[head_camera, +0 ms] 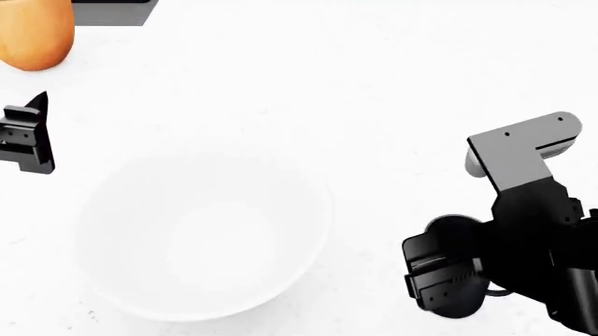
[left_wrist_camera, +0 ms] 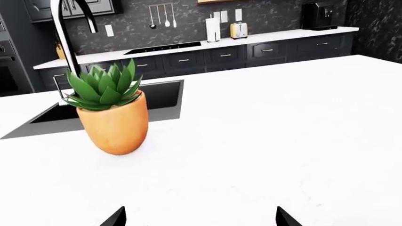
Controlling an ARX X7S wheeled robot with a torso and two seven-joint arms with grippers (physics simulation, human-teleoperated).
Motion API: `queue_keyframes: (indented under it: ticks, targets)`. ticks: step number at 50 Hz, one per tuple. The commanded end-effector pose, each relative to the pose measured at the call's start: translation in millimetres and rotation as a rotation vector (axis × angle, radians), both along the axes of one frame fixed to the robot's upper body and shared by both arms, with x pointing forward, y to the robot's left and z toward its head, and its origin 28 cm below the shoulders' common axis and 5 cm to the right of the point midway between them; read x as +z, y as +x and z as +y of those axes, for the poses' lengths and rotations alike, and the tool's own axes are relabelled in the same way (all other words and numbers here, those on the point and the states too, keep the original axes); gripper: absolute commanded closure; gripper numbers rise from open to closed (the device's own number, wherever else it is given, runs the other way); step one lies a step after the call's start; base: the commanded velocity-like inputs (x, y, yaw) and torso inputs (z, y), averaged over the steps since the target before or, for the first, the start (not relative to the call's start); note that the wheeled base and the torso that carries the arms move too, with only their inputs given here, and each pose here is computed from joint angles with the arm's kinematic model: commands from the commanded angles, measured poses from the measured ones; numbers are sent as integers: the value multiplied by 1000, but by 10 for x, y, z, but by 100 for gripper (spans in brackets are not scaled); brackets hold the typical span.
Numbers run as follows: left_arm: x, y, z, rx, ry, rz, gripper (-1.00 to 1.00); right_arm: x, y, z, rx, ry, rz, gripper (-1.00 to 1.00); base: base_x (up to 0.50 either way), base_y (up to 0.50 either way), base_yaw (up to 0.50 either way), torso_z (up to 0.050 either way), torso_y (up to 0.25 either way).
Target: Place the cup inside the bowl on the dining table and move the bowl to any counter.
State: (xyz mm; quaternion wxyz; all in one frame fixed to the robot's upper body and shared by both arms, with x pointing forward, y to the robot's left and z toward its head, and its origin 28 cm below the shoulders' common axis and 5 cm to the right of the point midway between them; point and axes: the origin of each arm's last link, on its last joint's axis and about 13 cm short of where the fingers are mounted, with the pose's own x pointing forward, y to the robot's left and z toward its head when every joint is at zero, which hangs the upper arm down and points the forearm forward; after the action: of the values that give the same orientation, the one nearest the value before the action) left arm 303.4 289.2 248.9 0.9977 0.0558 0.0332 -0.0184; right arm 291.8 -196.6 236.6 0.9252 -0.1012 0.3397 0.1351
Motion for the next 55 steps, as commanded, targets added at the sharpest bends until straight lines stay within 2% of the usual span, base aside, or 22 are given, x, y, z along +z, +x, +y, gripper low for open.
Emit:
queue_keyframes:
  ticks: [1,8,9,22,33,44,50,55]
  targets:
    - [-28,1,12,2,-3,7,-100,-103,28,6,12,1,44,-100,0,0,0,0,0]
    - [-27,4,0,2,-2,7,-100,-102,10,7,26,4,48,-100,0,0,0,0,0]
    - [-31,5,-12,1,-2,8,-100,-92,7,9,29,5,38,100,0,0,0,0,0]
    - [-40,8,0,2,-5,10,-100,40,39,29,44,10,-34,100,0,0,0,0,0]
    - [-67,2,6,5,-1,15,-100,531,205,162,103,-9,-152,100,0,0,0,0,0]
    - [-60,13,48,9,-9,10,-100,1120,430,429,222,-9,-295,100,0,0,0,0,0]
    - [-109,-6,36,16,-11,17,-100,1320,514,611,302,21,-376,100,0,0,0,0,0]
    - [-146,-7,15,22,-11,21,-100,1286,587,765,368,53,-365,100,0,0,0,0,0]
